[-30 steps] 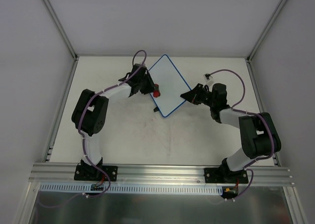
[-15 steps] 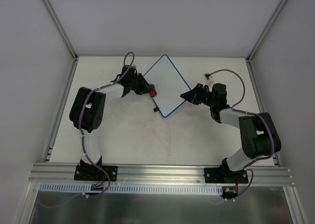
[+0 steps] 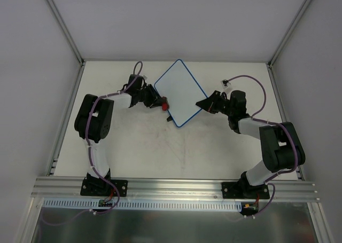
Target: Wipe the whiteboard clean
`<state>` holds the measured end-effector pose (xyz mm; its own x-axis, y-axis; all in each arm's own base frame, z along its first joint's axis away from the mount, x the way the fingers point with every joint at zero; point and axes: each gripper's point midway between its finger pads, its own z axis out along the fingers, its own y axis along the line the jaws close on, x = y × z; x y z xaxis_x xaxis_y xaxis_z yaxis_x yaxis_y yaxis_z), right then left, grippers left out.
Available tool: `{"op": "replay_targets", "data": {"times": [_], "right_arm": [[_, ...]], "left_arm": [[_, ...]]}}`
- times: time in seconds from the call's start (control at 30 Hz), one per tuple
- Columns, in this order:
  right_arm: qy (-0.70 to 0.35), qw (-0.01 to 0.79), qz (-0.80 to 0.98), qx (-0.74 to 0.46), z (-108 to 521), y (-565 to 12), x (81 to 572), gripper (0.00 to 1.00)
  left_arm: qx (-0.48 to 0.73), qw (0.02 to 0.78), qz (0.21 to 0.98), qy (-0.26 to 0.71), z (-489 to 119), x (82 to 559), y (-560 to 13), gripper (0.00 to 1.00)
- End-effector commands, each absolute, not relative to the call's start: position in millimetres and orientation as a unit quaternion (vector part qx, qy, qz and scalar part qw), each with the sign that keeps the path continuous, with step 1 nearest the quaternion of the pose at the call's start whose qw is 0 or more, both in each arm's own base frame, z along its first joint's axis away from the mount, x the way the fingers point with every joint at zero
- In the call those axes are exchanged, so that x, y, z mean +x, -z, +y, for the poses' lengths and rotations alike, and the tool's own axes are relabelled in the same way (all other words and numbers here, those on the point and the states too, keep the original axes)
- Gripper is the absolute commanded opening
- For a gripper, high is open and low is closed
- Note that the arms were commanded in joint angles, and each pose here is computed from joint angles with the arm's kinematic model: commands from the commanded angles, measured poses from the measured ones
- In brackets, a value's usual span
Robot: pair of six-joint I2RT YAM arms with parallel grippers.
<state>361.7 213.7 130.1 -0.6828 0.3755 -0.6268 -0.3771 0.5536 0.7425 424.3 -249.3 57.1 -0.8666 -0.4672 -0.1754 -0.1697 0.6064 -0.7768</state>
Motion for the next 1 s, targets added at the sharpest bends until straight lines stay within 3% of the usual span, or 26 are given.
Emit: {"op": "replay_targets", "data": {"times": [0.0, 0.2, 0.57, 0.77, 0.93, 0.97], "right_arm": [[-0.496, 0.421, 0.757, -0.062, 227, -157, 350, 0.00], [-0.497, 0.420, 0.757, -0.062, 227, -158, 351, 0.00], [-0.496, 0.418, 0.758, -0.061, 227, -156, 351, 0.00], [-0.495, 0.419, 0.759, -0.060, 227, -155, 352, 0.00], [-0.496, 0.418, 0.759, -0.058, 227, -155, 353, 0.00], [-0.496, 0.417, 0.759, -0.058, 227, -155, 352, 0.00]], "left_arm": [[-0.195, 0.148, 0.882, 0.403, -242, 402, -53, 0.00], [-0.193, 0.151, 0.886, 0.393, -234, 388, -50, 0.00], [-0.152, 0.183, 0.871, 0.431, -238, 375, -98, 0.00], [-0.157, 0.230, 0.888, 0.367, -204, 358, -98, 0.00], [-0.181, 0.209, 0.914, 0.299, -165, 340, -69, 0.01], [-0.186, 0.204, 0.915, 0.294, -159, 339, -65, 0.06]]}}
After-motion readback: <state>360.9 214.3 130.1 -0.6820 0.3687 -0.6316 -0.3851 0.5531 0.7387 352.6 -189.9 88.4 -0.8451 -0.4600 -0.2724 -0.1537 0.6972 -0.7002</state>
